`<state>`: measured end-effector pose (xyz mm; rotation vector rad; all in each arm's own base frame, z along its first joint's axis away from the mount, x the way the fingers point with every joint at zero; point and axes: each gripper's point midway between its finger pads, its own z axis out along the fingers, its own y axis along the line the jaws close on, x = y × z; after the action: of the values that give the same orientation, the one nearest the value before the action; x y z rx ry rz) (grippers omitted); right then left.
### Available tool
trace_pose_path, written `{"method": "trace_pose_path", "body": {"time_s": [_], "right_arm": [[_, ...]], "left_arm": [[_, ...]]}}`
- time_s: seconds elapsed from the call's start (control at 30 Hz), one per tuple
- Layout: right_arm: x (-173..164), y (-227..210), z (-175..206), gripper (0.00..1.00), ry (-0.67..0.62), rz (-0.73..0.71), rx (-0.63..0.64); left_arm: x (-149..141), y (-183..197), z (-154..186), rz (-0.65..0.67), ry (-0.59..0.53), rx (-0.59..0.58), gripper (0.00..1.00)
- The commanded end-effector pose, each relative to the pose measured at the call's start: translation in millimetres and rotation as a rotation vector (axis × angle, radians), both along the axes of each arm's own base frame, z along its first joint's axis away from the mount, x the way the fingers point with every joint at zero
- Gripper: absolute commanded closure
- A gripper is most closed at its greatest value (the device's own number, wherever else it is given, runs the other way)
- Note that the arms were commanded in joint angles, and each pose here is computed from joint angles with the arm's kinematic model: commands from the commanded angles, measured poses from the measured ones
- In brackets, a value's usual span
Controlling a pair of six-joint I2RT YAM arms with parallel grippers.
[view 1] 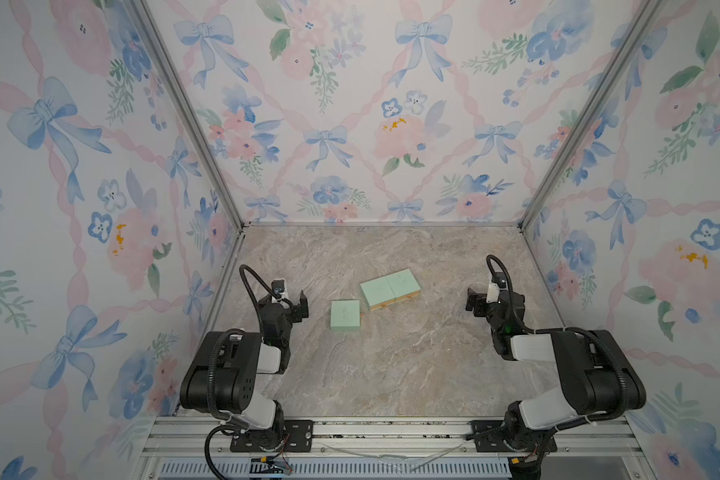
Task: Take out the earrings from the drawer-style jewelry box
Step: Move the jewelry box to the center of the board.
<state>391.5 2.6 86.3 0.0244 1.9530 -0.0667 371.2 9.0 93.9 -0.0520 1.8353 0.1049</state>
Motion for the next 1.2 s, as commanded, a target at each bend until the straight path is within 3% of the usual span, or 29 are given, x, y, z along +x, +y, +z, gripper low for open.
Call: {"method": "trace_pose_path", "body": {"time_s": [0.0,1.17], "right_arm": [[7.7,-1.5,9.4,0.04,-0.033,-0.006,-0.016],[6.3,0.4,10.0,0.04,-0.041,-0.002,-0.023]], "left_arm": [[6.5,-1.5,9.5,-0.007,-0.036,0.017,0.02],[6.0,-1.6,10.4,-0.007,-0.04,0.019,0.02]]}}
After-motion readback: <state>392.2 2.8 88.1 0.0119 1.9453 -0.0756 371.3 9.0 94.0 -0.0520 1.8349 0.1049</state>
